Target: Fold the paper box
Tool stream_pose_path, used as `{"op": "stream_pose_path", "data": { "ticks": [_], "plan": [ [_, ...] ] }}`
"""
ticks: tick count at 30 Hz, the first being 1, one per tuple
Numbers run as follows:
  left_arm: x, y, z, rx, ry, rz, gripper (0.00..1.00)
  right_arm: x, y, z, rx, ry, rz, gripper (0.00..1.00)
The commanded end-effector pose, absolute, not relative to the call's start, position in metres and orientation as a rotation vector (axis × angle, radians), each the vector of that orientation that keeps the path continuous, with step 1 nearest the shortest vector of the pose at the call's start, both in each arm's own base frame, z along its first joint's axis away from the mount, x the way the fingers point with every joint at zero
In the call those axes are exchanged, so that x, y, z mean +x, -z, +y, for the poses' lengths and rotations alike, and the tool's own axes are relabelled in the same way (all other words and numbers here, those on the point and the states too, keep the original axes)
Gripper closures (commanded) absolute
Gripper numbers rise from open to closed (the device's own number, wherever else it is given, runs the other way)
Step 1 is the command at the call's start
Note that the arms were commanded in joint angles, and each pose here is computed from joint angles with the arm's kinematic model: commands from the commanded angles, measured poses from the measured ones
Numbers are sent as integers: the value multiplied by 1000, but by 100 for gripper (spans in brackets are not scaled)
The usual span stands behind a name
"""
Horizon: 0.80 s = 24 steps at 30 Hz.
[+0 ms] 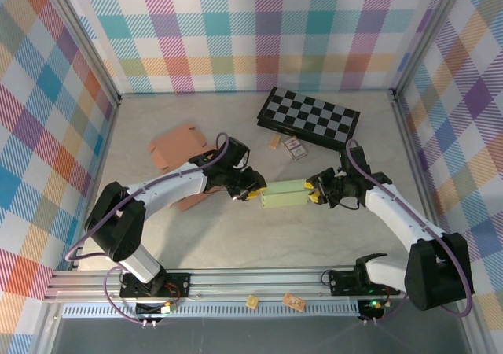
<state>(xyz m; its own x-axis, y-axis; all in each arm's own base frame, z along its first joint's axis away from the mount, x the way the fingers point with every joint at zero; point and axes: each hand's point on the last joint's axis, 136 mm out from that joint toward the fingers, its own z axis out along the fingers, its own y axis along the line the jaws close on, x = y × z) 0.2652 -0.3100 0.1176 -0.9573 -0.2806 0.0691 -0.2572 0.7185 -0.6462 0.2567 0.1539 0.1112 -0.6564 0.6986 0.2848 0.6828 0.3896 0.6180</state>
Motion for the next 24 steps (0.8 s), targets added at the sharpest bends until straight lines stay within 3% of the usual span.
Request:
{"op": "stream_pose_path", "data": {
  "ticks": [1, 10, 24],
  "plan": [
    [263, -107, -310, -458, 1081, 2909, 69, 252, -104, 147, 1314, -1071, 2634, 68],
    [254, -94, -302, -442, 1026, 2951, 74, 245, -103, 145, 1314, -1009, 2698, 71],
    [252, -92, -302, -418, 1008, 2964, 77, 261, -139, 148, 1186, -1024, 2689, 52]
  ]
}}
